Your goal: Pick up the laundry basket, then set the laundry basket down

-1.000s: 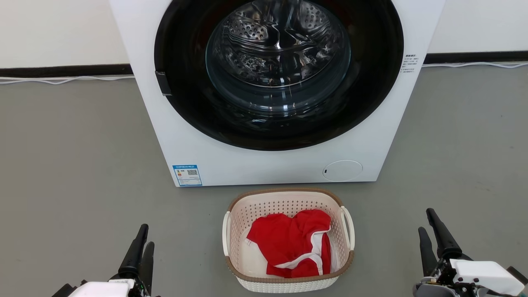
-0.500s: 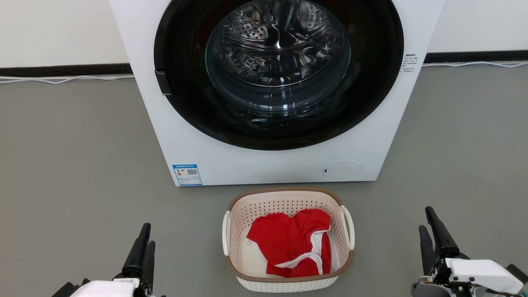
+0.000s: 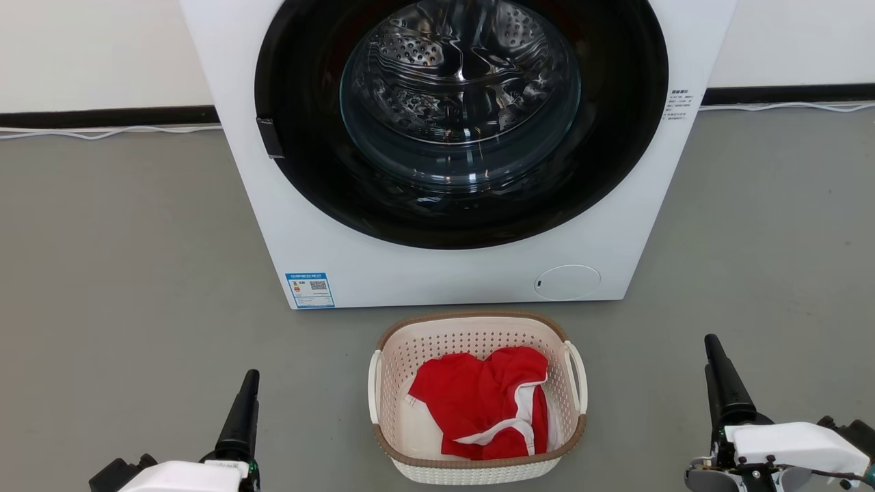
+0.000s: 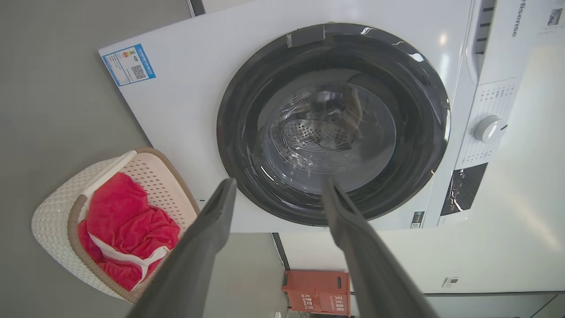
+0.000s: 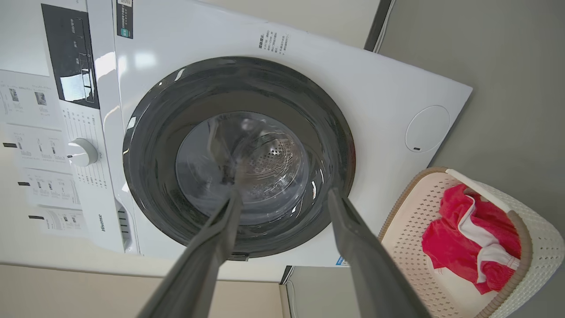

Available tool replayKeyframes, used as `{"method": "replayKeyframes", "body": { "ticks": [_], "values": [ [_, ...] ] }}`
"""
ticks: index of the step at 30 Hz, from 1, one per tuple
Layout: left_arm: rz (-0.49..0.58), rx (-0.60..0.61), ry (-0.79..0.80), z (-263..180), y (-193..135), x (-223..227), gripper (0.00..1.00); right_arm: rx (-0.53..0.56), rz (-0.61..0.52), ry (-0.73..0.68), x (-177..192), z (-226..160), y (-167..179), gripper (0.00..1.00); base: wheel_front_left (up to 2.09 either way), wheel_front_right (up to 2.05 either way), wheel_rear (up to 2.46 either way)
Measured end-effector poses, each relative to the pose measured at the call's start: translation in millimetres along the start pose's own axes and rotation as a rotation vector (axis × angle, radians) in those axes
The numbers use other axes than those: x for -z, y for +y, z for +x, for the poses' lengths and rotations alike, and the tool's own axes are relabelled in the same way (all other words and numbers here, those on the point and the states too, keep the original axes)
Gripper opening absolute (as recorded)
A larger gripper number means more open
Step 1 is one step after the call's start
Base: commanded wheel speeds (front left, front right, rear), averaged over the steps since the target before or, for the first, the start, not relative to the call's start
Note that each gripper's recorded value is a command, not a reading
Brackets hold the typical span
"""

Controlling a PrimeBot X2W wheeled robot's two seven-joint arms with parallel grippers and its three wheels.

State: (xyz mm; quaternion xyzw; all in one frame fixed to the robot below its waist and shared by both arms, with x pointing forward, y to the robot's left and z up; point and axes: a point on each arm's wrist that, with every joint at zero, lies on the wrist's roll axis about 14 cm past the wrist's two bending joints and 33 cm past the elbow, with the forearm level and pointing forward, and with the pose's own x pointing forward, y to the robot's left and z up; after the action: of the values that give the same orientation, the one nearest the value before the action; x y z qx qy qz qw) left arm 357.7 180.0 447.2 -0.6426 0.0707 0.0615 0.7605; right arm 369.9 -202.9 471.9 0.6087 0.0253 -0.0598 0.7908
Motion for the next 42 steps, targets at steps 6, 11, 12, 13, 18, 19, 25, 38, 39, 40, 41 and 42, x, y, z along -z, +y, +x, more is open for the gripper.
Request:
{"method": "replayKeyframes", "body": {
  "ticks": [6, 11, 12, 13, 18, 19, 25, 38, 39, 40, 41, 42],
  "values": [
    [0.082, -0.001, 0.002, 0, -1, 2, 1.0, -0.002, -0.117, 0.001, 0, 0, 1, 1.0, 0.0, 0.0, 0.0],
    [0.156, 0.009, 0.003, 0, -4, 3, 1.0, -0.011, -0.222, -0.004, -1, 0, 4, 1.0, 0.0, 0.0, 0.0],
    [0.173, 0.011, 0.002, 0, -4, 3, 1.0, -0.013, -0.245, -0.004, 0, 0, 4, 1.0, 0.0, 0.0, 0.0],
    [0.192, 0.013, 0.001, 0, -5, 3, 1.0, -0.015, -0.266, -0.001, 0, 0, 5, 1.0, 0.0, 0.0, 0.0],
    [0.278, 0.02, -0.004, 1, -6, 3, 1.0, -0.025, -0.366, -0.004, 1, 0, 7, 1.0, 0.0, 0.0, 0.0],
    [0.294, 0.021, -0.003, 1, -6, 3, 1.0, -0.026, -0.387, -0.007, 0, 0, 7, 1.0, 0.0, 0.0, 0.0],
    [0.399, 0.028, -0.003, 1, -8, 5, 1.0, -0.031, -0.5, -0.008, 0, 0, 8, 1.0, 0.0, 0.0, 0.0],
    [0.592, 0.055, 0.004, 0, -11, 11, 1.0, -0.059, -0.7, -0.029, -3, 0, 14, 1.0, 0.0, 0.0, 0.0],
    [0.605, 0.056, 0.006, 0, -11, 11, 1.0, -0.061, -0.713, -0.032, -3, 0, 15, 1.0, 0.0, 0.0, 0.0],
    [0.62, 0.057, 0.003, 0, -11, 11, 1.0, -0.062, -0.726, -0.031, -3, 0, 15, 1.0, 0.0, 0.0, 0.0],
    [0.632, 0.058, 0.004, 0, -11, 12, 1.0, -0.063, -0.74, -0.03, -3, 0, 15, 1.0, 0.0, 0.0, 0.0],
    [0.643, 0.052, 0.002, 0, -10, 12, 1.0, -0.066, -0.755, -0.035, -3, 0, 16, 1.0, 0.0, 0.0, 0.0]
  ]
}}
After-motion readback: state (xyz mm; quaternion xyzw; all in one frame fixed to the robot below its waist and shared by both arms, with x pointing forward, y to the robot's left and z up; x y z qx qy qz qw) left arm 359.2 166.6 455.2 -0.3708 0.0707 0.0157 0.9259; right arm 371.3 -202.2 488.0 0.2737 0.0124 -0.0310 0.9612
